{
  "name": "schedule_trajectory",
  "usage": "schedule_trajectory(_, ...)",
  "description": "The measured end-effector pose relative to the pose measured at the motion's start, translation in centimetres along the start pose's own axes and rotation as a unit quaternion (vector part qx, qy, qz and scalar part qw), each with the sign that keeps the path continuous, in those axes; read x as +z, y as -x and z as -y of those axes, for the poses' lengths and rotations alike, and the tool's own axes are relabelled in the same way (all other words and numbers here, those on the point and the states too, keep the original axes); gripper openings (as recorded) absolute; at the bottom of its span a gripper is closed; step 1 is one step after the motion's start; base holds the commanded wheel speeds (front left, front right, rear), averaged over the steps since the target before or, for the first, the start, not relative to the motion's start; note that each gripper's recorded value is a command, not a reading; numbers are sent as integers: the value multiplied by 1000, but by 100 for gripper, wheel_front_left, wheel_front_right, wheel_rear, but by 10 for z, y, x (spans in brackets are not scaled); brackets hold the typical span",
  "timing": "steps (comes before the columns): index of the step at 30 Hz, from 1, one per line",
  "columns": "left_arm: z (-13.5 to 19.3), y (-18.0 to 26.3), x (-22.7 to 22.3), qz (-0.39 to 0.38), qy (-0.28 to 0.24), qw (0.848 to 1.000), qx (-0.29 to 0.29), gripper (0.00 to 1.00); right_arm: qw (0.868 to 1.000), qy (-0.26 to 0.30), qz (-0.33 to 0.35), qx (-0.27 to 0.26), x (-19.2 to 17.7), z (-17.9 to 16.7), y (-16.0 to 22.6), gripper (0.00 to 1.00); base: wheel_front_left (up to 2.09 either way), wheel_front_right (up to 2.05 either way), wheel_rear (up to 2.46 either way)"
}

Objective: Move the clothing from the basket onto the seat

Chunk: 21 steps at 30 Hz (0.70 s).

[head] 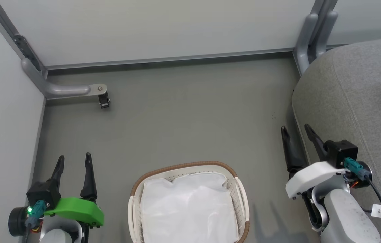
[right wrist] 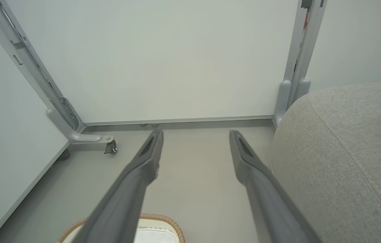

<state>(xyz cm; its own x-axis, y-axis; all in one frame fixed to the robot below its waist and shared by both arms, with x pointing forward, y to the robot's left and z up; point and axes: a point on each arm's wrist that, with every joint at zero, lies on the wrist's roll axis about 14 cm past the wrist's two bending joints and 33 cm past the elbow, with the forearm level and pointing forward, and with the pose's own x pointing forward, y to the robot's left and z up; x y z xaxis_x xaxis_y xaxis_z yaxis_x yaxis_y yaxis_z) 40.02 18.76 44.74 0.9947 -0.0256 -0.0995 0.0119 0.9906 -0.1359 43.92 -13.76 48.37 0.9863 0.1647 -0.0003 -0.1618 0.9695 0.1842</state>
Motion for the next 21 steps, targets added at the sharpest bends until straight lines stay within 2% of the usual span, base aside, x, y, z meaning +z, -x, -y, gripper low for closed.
schedule_trajectory(13,1,26,6,12,26,1000,3,100,1000,6,9,13,8,-13,23,100,0,0,0)
schedule_trajectory(14,1,27,6,12,29,999,4,0,1000,5,7,14,7,-14,24,0,0,0,0)
schedule_trajectory(21,-2,35,-16,-25,54,998,15,0,999,-22,-34,-3,-19,-8,37,0,0,0,0)
